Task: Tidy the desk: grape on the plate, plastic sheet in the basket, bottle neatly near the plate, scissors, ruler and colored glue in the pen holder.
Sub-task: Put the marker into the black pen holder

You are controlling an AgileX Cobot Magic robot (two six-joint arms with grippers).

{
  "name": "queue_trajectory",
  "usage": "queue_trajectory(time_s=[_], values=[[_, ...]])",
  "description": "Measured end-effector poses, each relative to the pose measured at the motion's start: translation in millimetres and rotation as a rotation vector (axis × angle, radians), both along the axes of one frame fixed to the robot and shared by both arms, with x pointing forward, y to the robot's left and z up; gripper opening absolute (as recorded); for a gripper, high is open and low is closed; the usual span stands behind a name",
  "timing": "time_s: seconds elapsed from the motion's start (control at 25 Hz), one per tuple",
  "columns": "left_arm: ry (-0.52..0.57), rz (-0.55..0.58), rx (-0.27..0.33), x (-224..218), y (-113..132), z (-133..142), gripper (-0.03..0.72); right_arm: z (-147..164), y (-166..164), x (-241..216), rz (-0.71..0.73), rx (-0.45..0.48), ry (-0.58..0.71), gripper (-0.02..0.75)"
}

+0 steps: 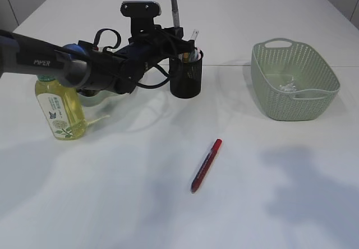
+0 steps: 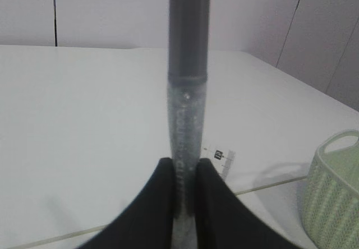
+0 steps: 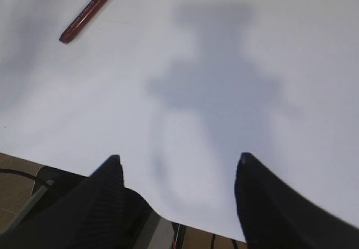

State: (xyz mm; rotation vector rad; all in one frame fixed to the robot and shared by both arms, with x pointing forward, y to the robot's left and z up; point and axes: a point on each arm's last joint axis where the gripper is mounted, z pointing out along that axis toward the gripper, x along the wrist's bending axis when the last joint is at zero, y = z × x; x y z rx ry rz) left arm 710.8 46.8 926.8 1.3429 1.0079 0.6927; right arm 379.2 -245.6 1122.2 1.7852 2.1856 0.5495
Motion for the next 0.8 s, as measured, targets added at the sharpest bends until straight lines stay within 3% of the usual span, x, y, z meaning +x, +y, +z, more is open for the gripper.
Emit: queue_trajectory(time_s=[0.8], values=[[0.03, -0.001, 0.015, -0.3, 0.0, -3.3, 0.148, 0.7, 0.6, 1.3, 0.001, 0.007, -0.016, 0.49]])
